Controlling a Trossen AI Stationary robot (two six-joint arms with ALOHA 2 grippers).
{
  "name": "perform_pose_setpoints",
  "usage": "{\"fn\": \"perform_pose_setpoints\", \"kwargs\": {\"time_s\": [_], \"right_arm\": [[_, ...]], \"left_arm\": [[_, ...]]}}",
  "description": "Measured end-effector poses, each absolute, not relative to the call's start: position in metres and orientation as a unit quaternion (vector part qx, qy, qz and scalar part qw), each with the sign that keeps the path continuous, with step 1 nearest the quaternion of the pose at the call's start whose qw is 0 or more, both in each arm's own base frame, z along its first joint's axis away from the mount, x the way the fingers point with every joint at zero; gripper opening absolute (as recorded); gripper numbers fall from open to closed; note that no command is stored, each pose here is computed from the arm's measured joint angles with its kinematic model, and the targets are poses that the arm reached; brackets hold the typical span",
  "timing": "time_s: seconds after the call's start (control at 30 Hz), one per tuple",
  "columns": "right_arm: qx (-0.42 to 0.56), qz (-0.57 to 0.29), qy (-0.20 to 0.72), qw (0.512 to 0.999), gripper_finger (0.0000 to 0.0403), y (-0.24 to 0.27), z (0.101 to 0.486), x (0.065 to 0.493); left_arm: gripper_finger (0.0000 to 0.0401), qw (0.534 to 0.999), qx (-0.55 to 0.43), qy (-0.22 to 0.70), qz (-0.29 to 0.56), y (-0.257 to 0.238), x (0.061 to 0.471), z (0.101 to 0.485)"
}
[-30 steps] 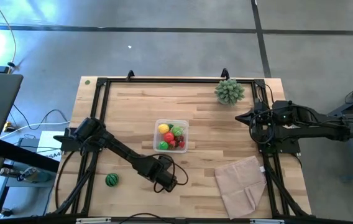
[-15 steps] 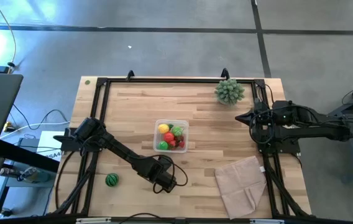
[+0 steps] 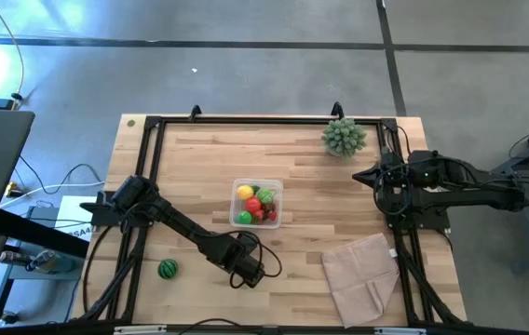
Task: Pick and placing Produce into tupperware
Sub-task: Put the pink peach into the transparent bin
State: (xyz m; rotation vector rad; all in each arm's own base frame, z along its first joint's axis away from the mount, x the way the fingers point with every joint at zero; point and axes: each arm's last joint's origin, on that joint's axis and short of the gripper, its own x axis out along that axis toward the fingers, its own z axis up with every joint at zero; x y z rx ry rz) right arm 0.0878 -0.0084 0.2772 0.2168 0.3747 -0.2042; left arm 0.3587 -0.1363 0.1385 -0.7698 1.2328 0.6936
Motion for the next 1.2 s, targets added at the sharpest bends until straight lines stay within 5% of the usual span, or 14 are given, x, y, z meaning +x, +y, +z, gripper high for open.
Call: {"fn": "perform_pose_setpoints", "kwargs": {"time_s": [0.47,0.93,1.2], "right_arm": [[0.107,-0.101,0.186,0.971,0.0,-0.008,0.277,0.088],[0.107,-0.101,0.186,0.971,0.0,-0.008,0.277,0.088],[0.107,-0.101,0.185,0.972,0.0,-0.008,0.277,0.088]], "left_arm": [[0.0117,0.686,-0.347,0.553,0.32,-0.136,0.357,0.138],[0.0123,0.693,-0.344,0.549,0.316,-0.135,0.356,0.143],[0.0124,0.748,-0.325,0.484,0.318,-0.126,0.345,0.193]]}}
